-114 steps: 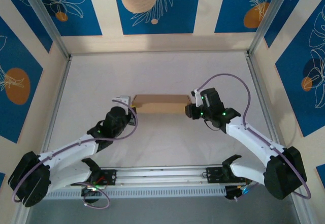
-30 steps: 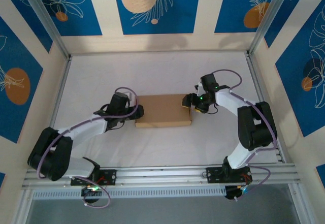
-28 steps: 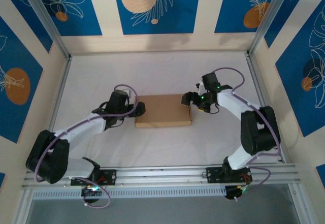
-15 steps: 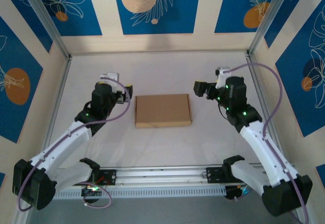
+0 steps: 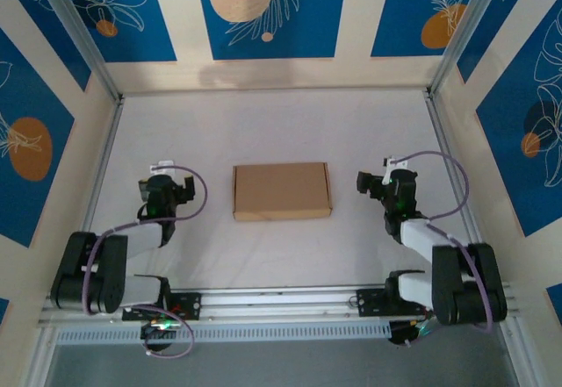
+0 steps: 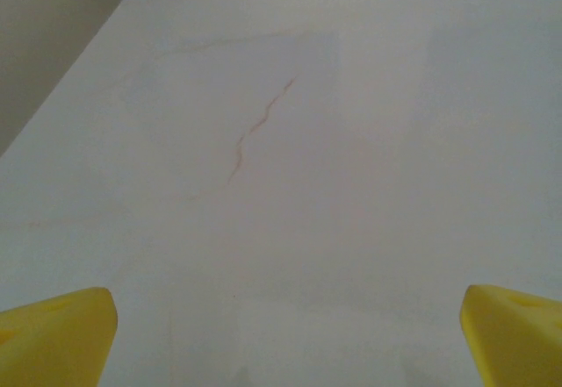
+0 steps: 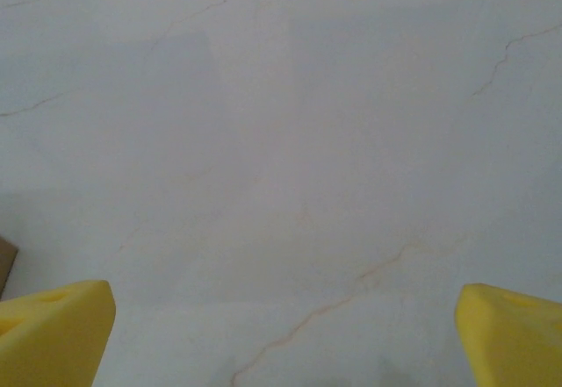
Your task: Fold the paper box
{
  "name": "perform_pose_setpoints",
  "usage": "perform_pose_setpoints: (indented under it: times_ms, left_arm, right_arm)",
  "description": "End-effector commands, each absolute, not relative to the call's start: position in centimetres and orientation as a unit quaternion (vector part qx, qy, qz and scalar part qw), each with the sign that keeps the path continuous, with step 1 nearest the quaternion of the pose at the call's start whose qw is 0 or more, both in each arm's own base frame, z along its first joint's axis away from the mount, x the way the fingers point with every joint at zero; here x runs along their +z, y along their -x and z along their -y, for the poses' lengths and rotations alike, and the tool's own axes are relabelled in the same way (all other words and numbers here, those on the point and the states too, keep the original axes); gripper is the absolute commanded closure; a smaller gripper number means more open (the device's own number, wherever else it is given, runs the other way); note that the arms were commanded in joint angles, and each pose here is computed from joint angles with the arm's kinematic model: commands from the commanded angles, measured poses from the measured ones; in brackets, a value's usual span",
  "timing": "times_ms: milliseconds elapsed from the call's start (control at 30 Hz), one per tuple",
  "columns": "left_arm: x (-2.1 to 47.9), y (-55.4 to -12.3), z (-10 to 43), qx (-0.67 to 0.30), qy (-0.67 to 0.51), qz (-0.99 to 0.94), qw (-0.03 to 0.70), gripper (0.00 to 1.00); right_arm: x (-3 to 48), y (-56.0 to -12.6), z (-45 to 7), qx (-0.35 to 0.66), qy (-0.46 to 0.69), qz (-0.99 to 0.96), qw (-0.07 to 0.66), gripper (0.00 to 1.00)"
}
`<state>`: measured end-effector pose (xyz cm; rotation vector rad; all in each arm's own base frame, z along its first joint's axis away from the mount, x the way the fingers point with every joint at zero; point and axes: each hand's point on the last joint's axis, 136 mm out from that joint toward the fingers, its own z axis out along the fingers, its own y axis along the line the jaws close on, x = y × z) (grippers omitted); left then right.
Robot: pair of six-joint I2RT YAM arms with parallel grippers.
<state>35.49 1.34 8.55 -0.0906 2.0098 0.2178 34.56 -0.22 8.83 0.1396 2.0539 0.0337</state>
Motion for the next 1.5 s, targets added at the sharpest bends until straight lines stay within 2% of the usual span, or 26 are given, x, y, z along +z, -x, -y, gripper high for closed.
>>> perform_pose_setpoints:
  times_ms: [0, 67, 167, 200, 300, 533, 800, 867, 1000, 1467]
  left_arm:
    - [10.9, -38.0, -0.1, 0.061, 0.016, -0.794, 0.605, 0.0]
    - [10.2, -38.2, -0.3, 0.063, 0.019, -0.778, 0.625, 0.0]
    - [9.4, -39.3, 2.2, 0.022, -0.047, -0.806, 0.589, 0.0]
    - [9.0, -39.8, 3.0, 0.005, -0.065, -0.817, 0.573, 0.0]
    - [8.9, -39.8, 2.7, 0.0, -0.06, -0.82, 0.569, 0.0]
    - [8.9, -39.9, 2.7, 0.0, -0.059, -0.819, 0.571, 0.0]
    - [9.1, -39.7, 2.7, 0.001, -0.06, -0.816, 0.575, 0.0]
    - [9.1, -39.6, 3.0, 0.0, -0.07, -0.814, 0.576, 0.0]
    - [9.1, -39.6, 3.3, -0.007, -0.075, -0.814, 0.577, 0.0]
    - [9.1, -39.6, 2.8, -0.014, -0.064, -0.816, 0.575, 0.0]
  right_arm:
    - [12.7, -36.7, 0.4, 0.073, -0.063, -0.785, 0.612, 0.01]
    - [11.2, -37.2, 0.7, 0.074, -0.071, -0.789, 0.605, 0.01]
    - [10.1, -38.2, -1.4, 0.094, -0.017, -0.792, 0.604, 0.01]
    - [9.3, -38.7, -1.8, 0.097, -0.009, -0.82, 0.564, 0.01]
    - [9.3, -39.5, -2.9, 0.105, 0.019, -0.828, 0.551, 0.01]
    - [9.5, -39.4, -3.6, 0.128, 0.038, -0.825, 0.55, 0.01]
    - [9.5, -39.4, -3.6, 0.119, 0.036, -0.825, 0.551, 0.01]
    - [9.6, -39.3, -3.9, 0.087, 0.042, -0.821, 0.563, 0.01]
    - [9.6, -39.1, -4.2, 0.145, 0.055, -0.82, 0.551, 0.01]
    - [9.7, -39.1, -4.2, 0.141, 0.054, -0.819, 0.553, 0.01]
